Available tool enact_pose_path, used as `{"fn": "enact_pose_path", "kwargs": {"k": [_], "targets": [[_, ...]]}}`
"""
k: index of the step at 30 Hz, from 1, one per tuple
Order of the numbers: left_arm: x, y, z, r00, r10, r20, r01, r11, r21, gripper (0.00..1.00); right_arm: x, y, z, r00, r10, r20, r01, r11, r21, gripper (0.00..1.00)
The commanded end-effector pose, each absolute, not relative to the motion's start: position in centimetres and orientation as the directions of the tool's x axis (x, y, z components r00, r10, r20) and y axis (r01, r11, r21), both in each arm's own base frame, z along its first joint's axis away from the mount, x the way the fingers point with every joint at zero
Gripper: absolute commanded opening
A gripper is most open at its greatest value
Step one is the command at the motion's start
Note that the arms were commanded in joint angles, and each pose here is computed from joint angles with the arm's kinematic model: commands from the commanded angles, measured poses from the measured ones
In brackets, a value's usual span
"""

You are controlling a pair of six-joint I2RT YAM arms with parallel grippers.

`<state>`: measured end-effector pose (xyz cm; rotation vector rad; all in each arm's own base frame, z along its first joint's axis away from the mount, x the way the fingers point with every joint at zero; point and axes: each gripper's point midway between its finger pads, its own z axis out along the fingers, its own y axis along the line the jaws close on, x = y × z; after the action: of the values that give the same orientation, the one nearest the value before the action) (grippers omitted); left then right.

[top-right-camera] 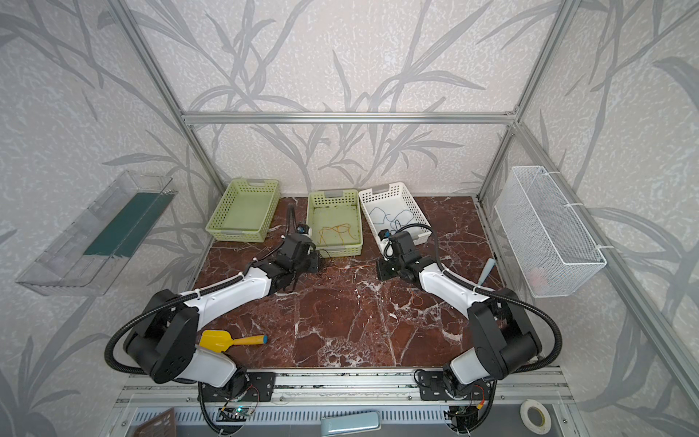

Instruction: Untangle the cables

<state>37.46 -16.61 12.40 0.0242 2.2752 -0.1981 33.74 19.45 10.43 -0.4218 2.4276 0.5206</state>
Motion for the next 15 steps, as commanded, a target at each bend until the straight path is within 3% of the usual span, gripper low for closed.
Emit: {"fn": "enact_pose_path", "kwargs": {"k": [1, 15], "targets": [[38.2, -15.5, 14.2, -0.588, -0.133, -0.798, 0.043, 0.980, -0.195, 0.00, 33.1, 16.1, 10.5, -0.774, -0.175, -0.608, -0.372, 0.903, 0.214, 0.00], [37.7, -10.8, 12.2, -0.594, -0.183, -0.783, -0.068, 0.982, -0.178, 0.00, 34.6, 6.5, 15.4, -0.716, -0.032, -0.697, -0.183, 0.973, 0.143, 0.00]]}}
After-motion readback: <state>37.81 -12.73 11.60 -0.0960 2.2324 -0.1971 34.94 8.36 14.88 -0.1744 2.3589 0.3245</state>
